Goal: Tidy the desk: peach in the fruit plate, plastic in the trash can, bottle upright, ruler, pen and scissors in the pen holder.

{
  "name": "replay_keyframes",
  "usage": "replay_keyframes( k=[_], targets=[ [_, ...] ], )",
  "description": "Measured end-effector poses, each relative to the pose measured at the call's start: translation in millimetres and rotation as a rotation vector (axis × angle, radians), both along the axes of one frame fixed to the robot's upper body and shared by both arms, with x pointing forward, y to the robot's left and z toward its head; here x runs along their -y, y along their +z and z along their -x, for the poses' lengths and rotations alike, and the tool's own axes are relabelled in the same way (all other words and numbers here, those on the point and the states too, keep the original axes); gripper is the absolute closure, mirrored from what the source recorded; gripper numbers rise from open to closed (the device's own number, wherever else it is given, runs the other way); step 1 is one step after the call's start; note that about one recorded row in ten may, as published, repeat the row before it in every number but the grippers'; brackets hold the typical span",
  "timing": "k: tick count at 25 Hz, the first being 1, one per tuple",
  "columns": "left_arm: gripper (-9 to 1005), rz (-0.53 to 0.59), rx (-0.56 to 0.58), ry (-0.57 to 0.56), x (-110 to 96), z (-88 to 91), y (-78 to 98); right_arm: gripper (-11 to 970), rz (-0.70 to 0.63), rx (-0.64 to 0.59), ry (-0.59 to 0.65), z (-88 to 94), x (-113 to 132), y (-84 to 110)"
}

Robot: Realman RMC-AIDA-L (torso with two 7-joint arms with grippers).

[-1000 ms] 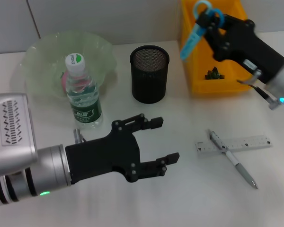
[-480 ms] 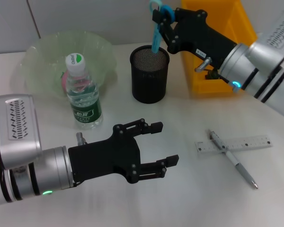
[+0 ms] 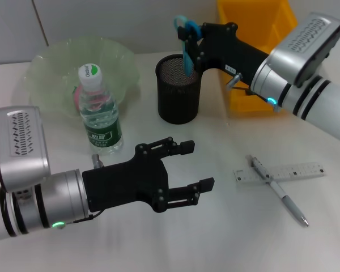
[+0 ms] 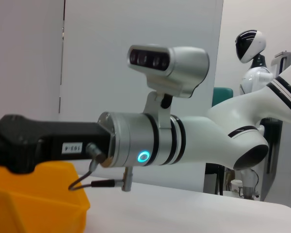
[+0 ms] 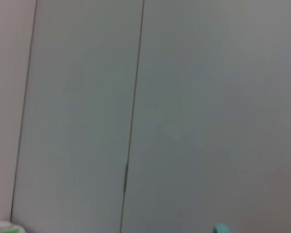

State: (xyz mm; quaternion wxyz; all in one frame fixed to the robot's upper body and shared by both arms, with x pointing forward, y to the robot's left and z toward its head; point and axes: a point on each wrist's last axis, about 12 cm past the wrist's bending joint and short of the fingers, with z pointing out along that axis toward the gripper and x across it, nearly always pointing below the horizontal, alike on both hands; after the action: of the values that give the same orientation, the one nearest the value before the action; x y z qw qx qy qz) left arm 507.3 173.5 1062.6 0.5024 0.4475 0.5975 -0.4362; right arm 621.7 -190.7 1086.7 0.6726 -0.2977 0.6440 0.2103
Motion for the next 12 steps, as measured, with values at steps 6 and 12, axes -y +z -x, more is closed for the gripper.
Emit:
replay_keyframes(
  k=[6,12],
  targets=[
    [211,0.003,-0.009,-0.001,2.2,-3.5,2.3,868,0.013,-0.028,-0.004,-1.5,-3.6,-2.7],
    [212,0.001,-0.011,0.006,-0.4,-3.4,1.5,859,0.013,-0.041,-0.003,1.1,-3.5,-6.2]
  ],
)
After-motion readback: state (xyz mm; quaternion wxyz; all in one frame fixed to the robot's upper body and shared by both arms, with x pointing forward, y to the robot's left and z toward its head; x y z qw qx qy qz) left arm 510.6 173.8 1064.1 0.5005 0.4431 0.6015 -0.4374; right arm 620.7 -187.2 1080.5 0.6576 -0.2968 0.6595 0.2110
